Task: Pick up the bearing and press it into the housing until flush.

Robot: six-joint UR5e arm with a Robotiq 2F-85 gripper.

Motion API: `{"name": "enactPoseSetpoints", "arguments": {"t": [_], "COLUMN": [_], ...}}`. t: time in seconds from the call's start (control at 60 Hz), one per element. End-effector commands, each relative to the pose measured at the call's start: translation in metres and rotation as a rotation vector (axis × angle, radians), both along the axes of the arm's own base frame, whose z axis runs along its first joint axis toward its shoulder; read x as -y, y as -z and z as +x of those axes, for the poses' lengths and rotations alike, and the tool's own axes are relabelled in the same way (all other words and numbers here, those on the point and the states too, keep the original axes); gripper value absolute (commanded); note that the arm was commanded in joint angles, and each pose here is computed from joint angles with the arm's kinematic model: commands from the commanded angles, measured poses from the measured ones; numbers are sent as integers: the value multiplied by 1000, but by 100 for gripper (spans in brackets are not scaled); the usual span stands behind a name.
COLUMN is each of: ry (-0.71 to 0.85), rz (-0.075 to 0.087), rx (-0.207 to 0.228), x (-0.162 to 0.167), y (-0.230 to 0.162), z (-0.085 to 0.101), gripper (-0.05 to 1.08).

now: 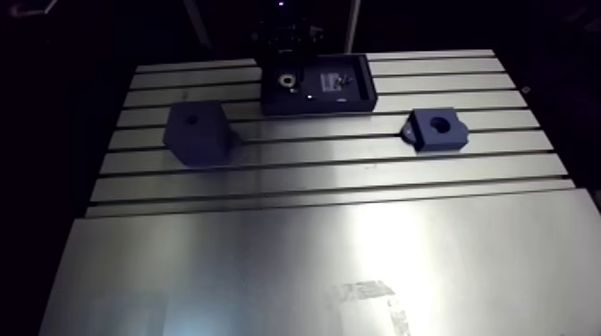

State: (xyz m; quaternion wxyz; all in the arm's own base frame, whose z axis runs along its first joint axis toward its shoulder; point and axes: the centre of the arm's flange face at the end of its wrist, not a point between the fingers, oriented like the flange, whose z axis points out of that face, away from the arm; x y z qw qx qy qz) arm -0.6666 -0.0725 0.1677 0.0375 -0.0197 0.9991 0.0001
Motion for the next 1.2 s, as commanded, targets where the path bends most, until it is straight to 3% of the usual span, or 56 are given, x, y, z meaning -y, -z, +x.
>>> {"name": "enactPoseSetpoints", "arguments": {"t": [0.017,0.65,0.8,0.933,1.2], "ry": [0,-3,-37,-17,8], "rz": [0,5,17,33,31], "rx": [1,-37,-52,-52,-40], "x": [0,0,-4,-21,-53], "y": [1,-35,-58,-74,-94], "z": [1,5,13,21,35], "gripper": [59,66,68,69,72]}}
